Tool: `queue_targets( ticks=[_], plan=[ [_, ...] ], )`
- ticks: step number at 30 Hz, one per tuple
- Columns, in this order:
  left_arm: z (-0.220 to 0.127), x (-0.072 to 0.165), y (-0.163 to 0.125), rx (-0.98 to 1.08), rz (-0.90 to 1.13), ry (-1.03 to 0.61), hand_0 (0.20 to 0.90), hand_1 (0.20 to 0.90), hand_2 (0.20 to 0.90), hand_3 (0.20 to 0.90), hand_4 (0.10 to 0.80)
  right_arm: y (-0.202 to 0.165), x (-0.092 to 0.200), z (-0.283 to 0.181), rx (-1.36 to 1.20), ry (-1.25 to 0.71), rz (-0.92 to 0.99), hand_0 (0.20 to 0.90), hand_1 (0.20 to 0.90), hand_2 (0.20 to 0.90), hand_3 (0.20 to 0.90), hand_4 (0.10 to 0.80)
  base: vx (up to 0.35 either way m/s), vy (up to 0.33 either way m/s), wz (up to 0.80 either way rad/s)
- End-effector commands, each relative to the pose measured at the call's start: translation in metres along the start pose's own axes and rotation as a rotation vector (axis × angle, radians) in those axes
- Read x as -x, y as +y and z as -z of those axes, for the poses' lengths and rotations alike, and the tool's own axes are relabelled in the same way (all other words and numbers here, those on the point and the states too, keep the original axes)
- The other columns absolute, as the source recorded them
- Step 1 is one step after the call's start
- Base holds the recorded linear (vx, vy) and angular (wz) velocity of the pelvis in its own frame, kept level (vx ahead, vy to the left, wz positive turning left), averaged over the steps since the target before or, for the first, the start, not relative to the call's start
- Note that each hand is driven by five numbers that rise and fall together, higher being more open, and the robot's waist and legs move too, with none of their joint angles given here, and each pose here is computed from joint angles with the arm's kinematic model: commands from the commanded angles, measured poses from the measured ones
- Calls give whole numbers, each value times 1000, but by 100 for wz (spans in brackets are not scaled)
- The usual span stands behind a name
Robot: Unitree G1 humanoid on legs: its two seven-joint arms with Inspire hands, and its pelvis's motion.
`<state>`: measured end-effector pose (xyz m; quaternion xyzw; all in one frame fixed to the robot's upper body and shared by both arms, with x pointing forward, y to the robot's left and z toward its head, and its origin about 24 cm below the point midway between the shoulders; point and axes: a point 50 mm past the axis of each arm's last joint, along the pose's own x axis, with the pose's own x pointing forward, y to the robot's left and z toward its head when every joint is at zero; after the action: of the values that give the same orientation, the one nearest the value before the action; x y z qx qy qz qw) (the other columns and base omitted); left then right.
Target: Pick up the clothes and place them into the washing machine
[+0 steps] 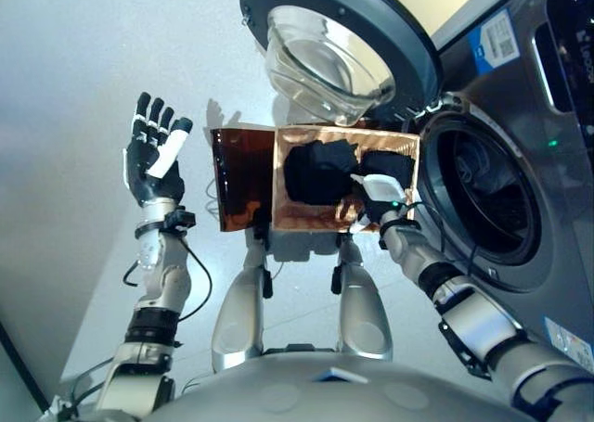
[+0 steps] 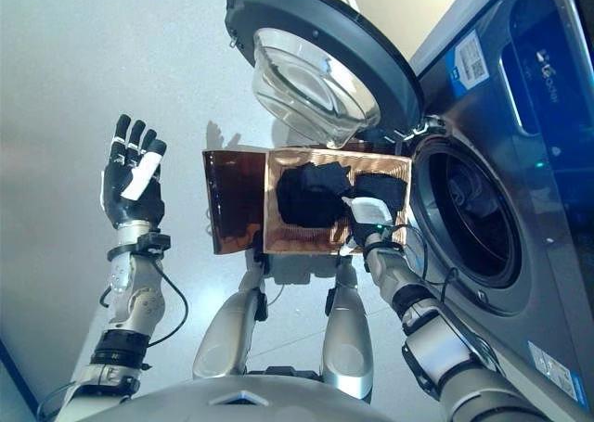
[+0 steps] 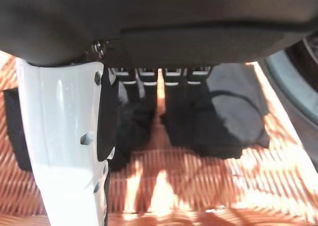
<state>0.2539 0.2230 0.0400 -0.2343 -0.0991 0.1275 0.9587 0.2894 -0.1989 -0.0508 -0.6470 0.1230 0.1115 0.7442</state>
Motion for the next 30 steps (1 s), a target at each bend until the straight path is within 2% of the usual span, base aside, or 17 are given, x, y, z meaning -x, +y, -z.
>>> queue_targets(
  ticks=[1,11,30],
  plan=[
    [-52,-4,-3,-35,75,-236,900,900,900,900,800,-11,-3,1,-30,11,89,900,900,900,900,800,0,0,0],
    [-54,-2,2,-94,38,-262,900,900,900,900,800,-38,-2,3,-111,-28,257,900,900,900,900,800,0,0,0],
    [-50,2,8,-94,1,-244,900,900,900,900,800,-46,-2,22,-82,95,385,900,900,900,900,800,0,-1,0]
  ],
)
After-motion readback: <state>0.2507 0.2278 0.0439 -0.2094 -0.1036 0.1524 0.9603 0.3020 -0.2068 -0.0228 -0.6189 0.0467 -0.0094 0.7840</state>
